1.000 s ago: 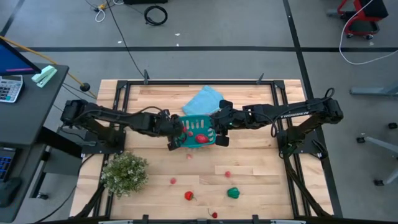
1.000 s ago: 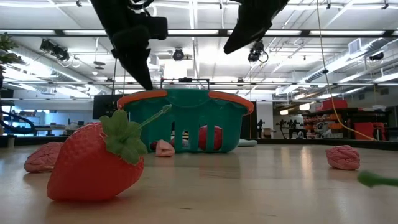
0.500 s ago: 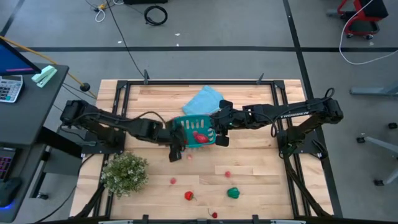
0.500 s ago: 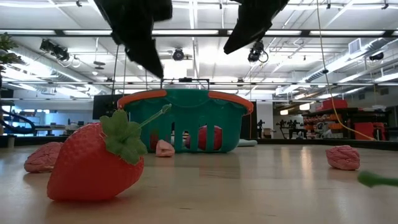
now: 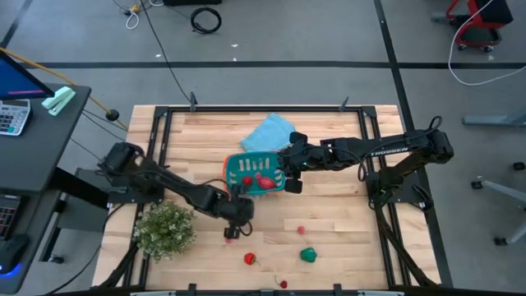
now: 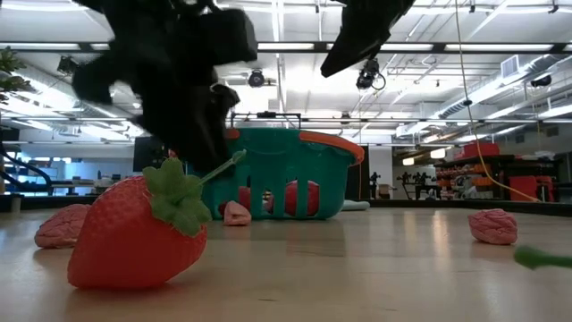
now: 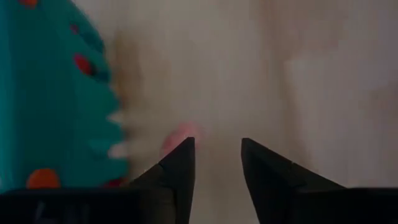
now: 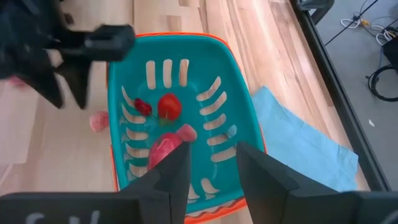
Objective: Pick and placing Produce into tupperware
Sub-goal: Put the pink peach into the bin
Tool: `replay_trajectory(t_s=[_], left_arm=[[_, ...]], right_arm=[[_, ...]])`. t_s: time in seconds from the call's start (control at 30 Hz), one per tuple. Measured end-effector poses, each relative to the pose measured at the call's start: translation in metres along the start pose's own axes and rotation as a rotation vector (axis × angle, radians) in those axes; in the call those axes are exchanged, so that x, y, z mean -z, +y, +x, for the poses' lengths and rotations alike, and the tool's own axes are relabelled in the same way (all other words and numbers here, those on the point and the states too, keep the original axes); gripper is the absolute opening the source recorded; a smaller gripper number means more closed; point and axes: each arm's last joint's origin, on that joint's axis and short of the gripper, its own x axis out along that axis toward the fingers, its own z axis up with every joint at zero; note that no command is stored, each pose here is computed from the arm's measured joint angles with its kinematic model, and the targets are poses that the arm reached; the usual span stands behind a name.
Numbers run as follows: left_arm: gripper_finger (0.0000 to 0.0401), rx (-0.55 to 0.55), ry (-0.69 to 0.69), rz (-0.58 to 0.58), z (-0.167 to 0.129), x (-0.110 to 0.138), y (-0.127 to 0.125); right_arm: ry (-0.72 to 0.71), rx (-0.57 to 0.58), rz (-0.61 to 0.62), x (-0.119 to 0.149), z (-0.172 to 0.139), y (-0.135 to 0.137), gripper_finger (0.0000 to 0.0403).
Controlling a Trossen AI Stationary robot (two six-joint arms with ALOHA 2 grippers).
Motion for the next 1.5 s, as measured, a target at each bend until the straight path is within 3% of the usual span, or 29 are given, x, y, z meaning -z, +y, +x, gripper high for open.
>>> replay_trajectory(t_s=[0.3, 0.5, 0.8, 1.27, 1.5], left_arm=[[0.0182, -0.064, 0.037, 0.121, 0.021, 0.004, 0.006], [0.0196, -0.075, 0.043, 0.089, 0.025, 0.003, 0.019], [0.0186, -0.046, 0.039, -0.026, 0.026, 0.002, 0.024], [0.0173, -0.018, 0.035, -0.061, 0.023, 0.002, 0.019], [0.0176, -0.015, 0.052, -0.062, 0.010, -0.014, 0.016]], right_arm=[[0.007, 0.000, 0.000, 0.001, 0.000, 0.000, 0.0138], [0.008, 0.002, 0.001, 0.001, 0.000, -0.001, 0.0138], [0.007, 0.002, 0.000, 0.001, 0.000, -0.001, 0.0138], [0.008, 0.002, -0.001, 0.001, 0.000, -0.001, 0.0138], [0.008, 0.002, -0.002, 0.001, 0.000, -0.001, 0.0138]])
